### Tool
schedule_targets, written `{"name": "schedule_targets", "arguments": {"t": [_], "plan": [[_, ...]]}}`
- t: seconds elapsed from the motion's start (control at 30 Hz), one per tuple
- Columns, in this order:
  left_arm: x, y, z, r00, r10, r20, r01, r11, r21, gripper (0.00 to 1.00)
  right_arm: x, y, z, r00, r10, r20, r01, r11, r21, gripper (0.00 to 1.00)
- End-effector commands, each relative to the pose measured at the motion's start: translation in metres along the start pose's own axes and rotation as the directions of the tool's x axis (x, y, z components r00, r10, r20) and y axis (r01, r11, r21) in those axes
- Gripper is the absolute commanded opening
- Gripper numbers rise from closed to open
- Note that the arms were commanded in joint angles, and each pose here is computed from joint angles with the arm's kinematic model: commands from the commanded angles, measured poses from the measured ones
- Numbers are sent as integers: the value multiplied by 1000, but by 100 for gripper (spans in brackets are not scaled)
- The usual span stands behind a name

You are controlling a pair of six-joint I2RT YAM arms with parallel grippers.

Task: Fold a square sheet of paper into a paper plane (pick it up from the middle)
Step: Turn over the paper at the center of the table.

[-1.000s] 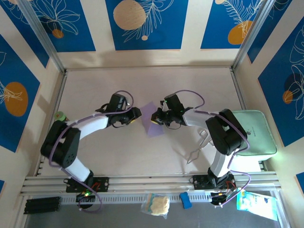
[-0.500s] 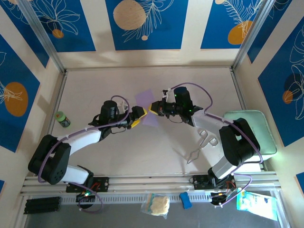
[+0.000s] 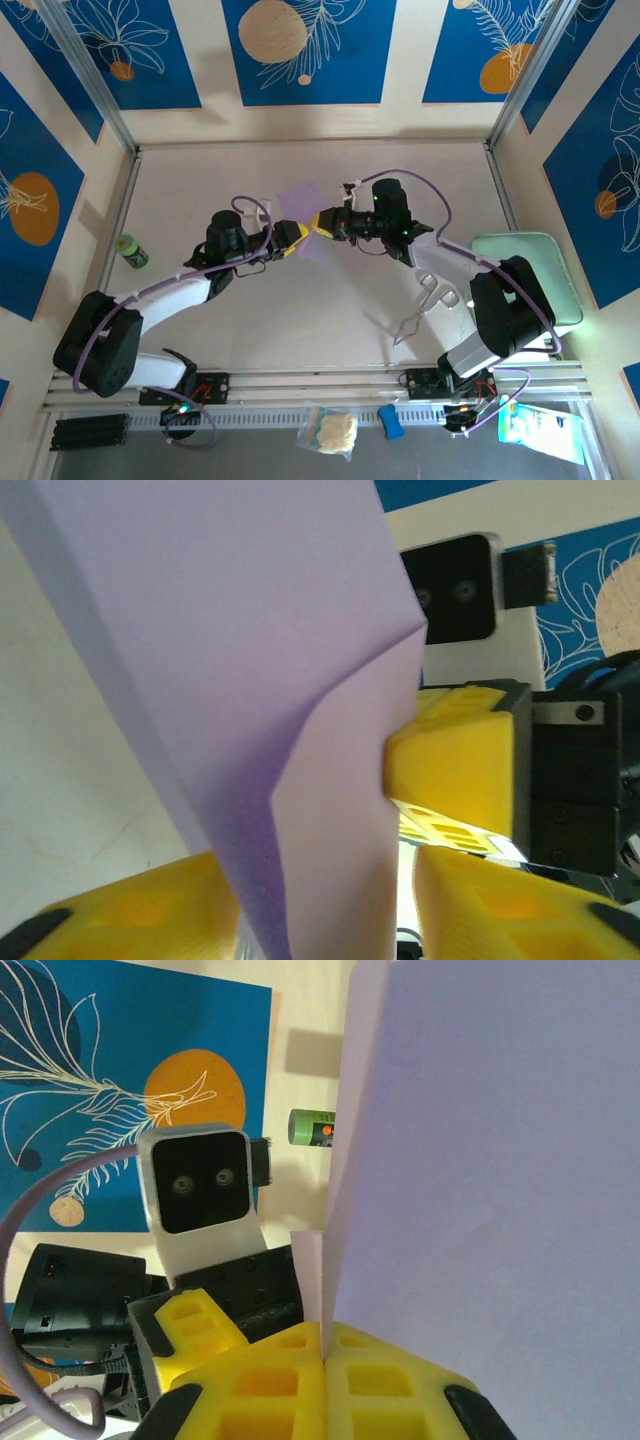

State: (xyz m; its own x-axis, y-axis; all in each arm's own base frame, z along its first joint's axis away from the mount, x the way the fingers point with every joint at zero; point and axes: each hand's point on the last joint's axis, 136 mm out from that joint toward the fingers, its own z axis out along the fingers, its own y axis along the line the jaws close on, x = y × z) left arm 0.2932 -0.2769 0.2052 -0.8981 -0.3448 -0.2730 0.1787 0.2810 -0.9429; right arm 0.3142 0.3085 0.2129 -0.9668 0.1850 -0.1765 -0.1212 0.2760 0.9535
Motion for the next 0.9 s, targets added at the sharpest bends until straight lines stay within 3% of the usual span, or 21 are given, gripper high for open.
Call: {"name": "schedule_targets", "arguments": {"t": [0.0, 0.23, 0.43, 0.57, 0.63, 0.73, 0.87], "plan": [[-2, -15, -4, 998, 63, 25, -64, 997, 40, 42, 6, 3, -5, 1000, 8, -19, -8, 1000, -22, 6], [-6, -15, -6, 997, 64, 40, -65, 998, 23, 21, 7, -9, -8, 1000, 5, 1, -5, 1000, 5, 11], [-12, -3, -10, 997, 68, 26, -65, 991, -113, 7, -4, -19, -23, 997, -12, 75, 8, 998, 56, 38], [-18, 14, -19, 990, 143, 8, -136, 951, -277, 5, -16, -41, -48, 986, -44, 163, 7, 976, 218, 54], [-20, 28, -28, 981, 194, -25, -188, 899, -395, 4, -20, -55, -62, 978, -66, 197, 0, 949, 316, 59], [-28, 50, -48, 960, 261, -103, -271, 763, -587, 4, -22, -70, -80, 968, -116, 223, 8, 902, 432, 68], [-45, 72, -82, 915, 328, -236, -374, 464, -803, 5, -25, -83, -95, 956, -166, 241, 16, 853, 522, 76]]}}
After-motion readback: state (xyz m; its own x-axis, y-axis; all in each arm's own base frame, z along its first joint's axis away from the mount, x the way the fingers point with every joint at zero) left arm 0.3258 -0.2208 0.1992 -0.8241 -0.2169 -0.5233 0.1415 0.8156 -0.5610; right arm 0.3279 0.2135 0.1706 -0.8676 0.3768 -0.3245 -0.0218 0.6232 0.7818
